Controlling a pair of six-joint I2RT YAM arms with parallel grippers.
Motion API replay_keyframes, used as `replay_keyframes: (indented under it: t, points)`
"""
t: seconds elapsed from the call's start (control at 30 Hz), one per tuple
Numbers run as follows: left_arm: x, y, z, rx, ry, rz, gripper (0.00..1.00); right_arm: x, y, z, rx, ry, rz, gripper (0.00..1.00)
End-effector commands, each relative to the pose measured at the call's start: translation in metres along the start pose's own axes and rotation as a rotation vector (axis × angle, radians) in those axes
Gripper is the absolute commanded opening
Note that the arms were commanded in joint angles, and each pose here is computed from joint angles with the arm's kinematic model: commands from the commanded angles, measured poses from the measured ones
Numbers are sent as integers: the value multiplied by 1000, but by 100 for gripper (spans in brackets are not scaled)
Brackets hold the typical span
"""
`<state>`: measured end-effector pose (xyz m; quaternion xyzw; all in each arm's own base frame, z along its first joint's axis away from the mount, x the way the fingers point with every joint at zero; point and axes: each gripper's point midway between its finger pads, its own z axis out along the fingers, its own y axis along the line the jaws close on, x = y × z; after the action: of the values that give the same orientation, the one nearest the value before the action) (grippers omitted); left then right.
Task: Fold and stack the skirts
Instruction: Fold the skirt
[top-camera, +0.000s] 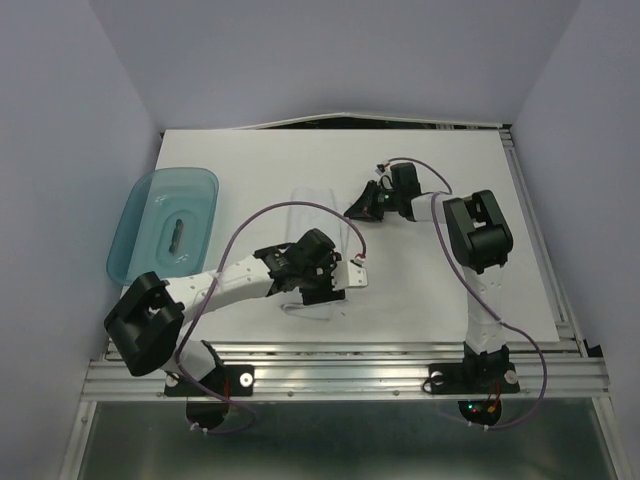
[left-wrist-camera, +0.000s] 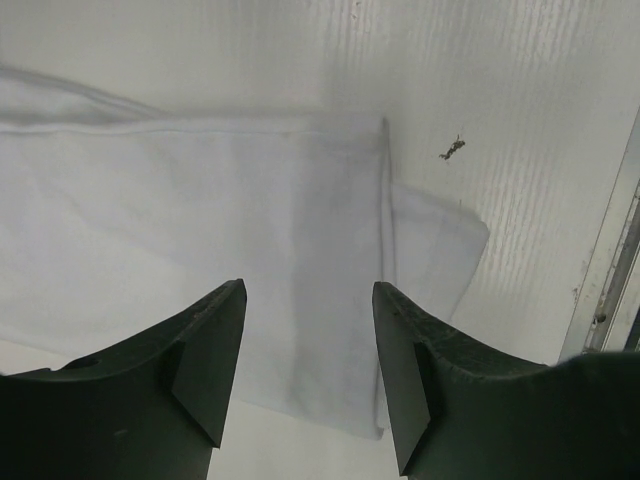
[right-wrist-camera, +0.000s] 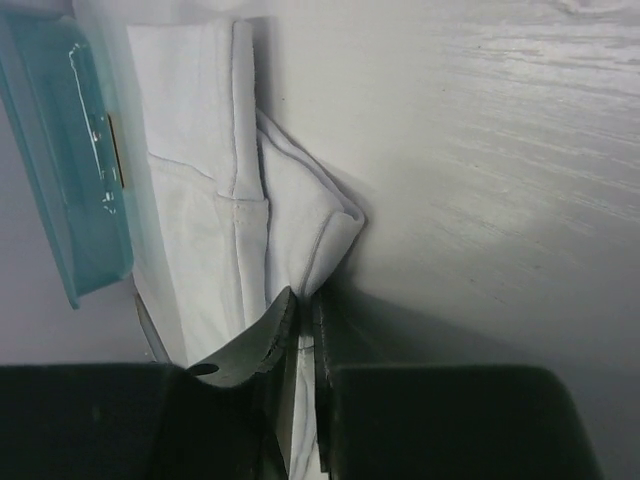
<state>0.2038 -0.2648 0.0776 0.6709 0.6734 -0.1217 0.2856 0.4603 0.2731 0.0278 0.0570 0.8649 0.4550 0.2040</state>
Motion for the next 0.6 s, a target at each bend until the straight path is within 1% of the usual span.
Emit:
replay_keyframes:
  t: [0.0,0.03,0.07,0.3,0.4,0.57]
  points:
    - [-12,-3,12,-28,4,-21,65,-11,-19,7,77,-65,-13,8]
    - [-16,-7,15,-34,9,-5,65,-12,-19,6,80,-66,-12,2]
    - [-18,-9,19,-33,9,1,65,-11,-20,7,83,-65,-10,1]
    - [-32,-13,36,-47,21,17,60,-12,-21,6,91,-64,-13,1]
    - [-33,-8,44,-73,37,18,59,-12,-20,5,92,-62,-16,1]
    - [-33,-1,56,-97,53,24,52,-12,-19,4,93,-63,-20,1]
